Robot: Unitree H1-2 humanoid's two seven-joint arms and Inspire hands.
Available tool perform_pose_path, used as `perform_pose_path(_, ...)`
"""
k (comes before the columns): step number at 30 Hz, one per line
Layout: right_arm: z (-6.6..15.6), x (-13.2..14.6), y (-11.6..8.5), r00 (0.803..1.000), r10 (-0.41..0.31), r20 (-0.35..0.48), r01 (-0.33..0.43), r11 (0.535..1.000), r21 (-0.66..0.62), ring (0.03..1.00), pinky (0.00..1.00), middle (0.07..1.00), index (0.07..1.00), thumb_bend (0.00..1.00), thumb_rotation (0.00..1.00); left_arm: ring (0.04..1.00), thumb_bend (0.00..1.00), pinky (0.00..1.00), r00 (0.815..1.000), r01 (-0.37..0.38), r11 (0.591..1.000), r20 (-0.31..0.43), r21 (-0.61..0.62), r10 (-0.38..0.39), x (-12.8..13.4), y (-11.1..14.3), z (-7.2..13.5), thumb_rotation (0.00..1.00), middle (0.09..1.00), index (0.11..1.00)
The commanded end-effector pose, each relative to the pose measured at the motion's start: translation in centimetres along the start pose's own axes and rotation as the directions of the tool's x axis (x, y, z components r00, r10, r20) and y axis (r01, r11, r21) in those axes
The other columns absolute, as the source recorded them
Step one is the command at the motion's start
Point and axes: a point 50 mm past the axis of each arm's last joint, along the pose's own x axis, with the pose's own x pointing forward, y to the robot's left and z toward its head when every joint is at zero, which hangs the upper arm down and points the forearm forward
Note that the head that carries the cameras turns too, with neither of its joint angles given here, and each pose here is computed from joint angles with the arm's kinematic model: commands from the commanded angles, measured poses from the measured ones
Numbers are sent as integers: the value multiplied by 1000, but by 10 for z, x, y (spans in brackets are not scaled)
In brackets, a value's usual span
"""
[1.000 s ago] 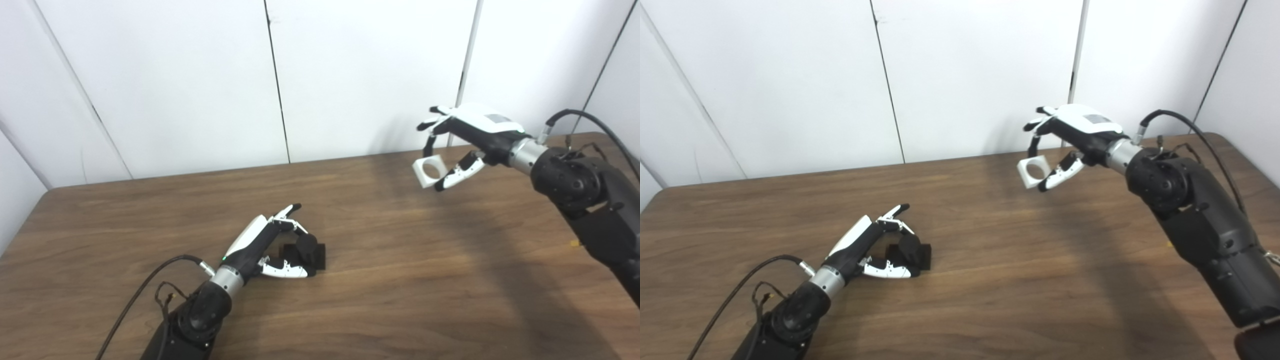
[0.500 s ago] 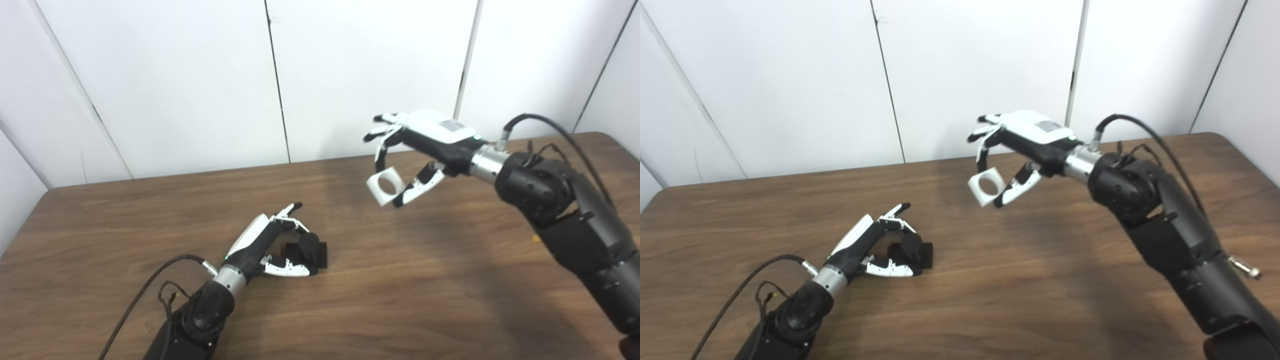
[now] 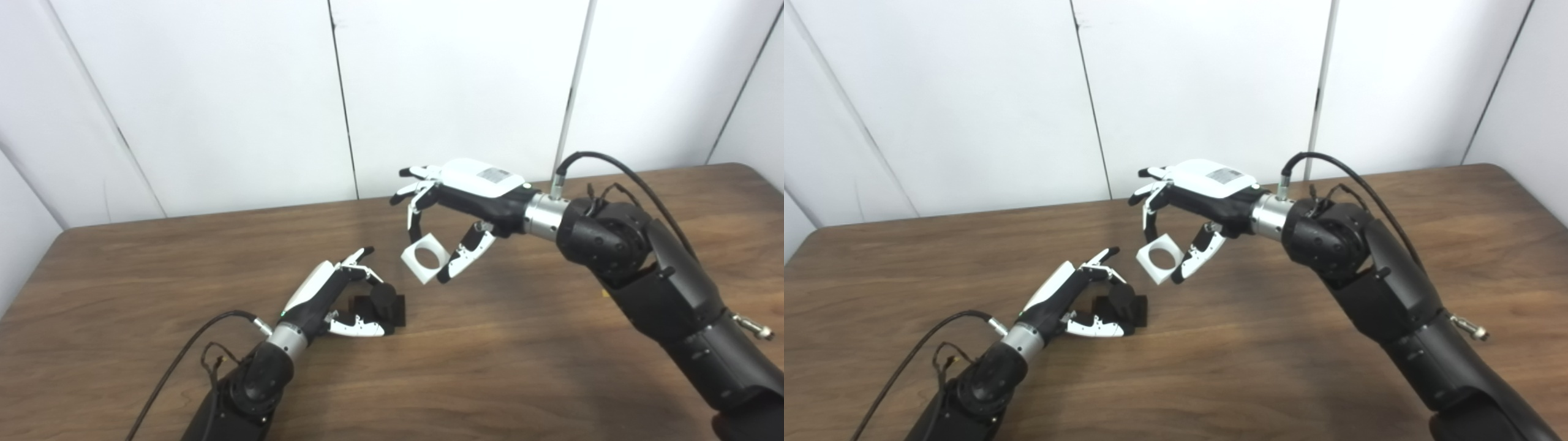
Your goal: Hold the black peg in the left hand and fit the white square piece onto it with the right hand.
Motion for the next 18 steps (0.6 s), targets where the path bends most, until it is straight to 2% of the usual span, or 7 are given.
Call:
perform_pose_path(1, 16, 14, -27, 998, -33, 53, 37, 997, -65, 993, 1000, 862, 480, 519, 145, 1000, 521, 1000, 995, 72, 997, -75, 4, -71, 0, -13, -7, 79, 1000, 494)
perform_pose_path(18, 50, 44, -14, 987, 86, 135, -66, 987, -143, 997, 1000, 865, 479, 521, 143, 1000, 521, 1000, 995, 69, 998, -66, 4, -68, 1, -22, -3, 78, 1000, 494)
